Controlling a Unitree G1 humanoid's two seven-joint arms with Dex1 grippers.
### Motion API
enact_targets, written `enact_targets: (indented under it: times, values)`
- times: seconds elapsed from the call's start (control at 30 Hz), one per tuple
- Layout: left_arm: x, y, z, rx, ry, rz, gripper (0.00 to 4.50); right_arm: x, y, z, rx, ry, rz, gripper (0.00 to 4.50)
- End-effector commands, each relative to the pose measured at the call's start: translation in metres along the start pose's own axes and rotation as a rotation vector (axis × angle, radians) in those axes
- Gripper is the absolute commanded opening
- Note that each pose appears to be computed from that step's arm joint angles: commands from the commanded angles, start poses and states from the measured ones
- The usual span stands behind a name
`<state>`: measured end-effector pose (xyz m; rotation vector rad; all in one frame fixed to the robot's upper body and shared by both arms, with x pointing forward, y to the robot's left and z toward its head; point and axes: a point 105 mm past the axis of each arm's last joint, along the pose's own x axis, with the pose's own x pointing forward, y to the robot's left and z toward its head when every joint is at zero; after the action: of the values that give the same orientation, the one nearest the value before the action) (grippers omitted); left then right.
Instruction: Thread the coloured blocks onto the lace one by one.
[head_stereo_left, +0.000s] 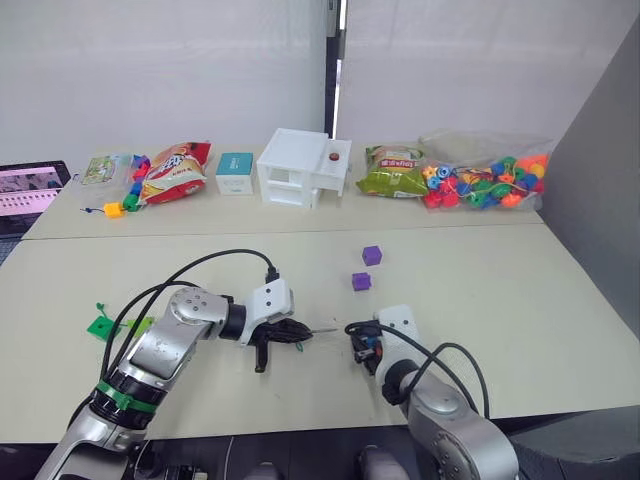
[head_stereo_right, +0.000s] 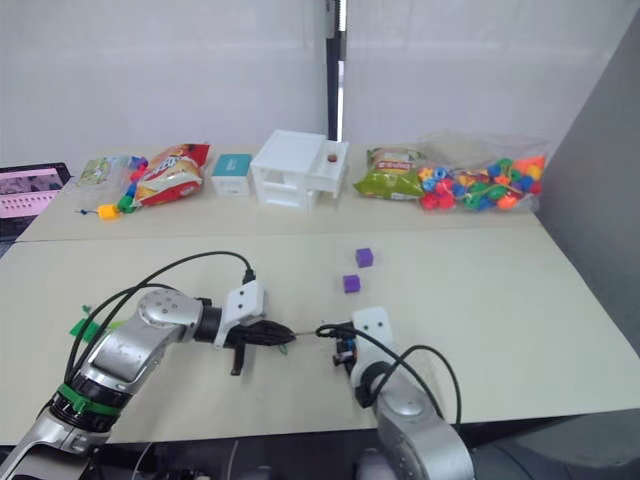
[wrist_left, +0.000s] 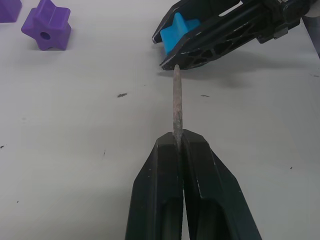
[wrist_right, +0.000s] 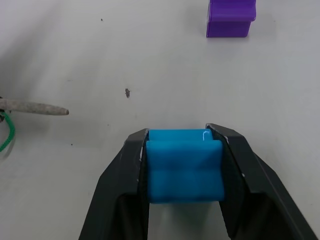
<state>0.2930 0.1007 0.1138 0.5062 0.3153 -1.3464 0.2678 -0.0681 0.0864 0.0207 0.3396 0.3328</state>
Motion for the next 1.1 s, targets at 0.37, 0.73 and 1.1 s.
enact_targets:
  times: [0.37, 0.73, 1.1]
  values:
    - [-0.005, -0.004, 0.014, 0.016, -0.025, -0.013, 0.00, -0.030, -0.005, 0.047, -0.245, -0.103, 0.326, 4.43]
    - [-0.001, -0.025, 0.009, -0.002, 0.051, -0.043, 0.00, -0.025, -0.022, 0.049, -0.695, 0.141, 0.946, 4.43]
    - [-0.001, -0.032, 0.005, -0.010, 0.071, -0.030, 0.00, 0.013, -0.043, 0.040, -1.049, 0.214, 1.130, 4.43]
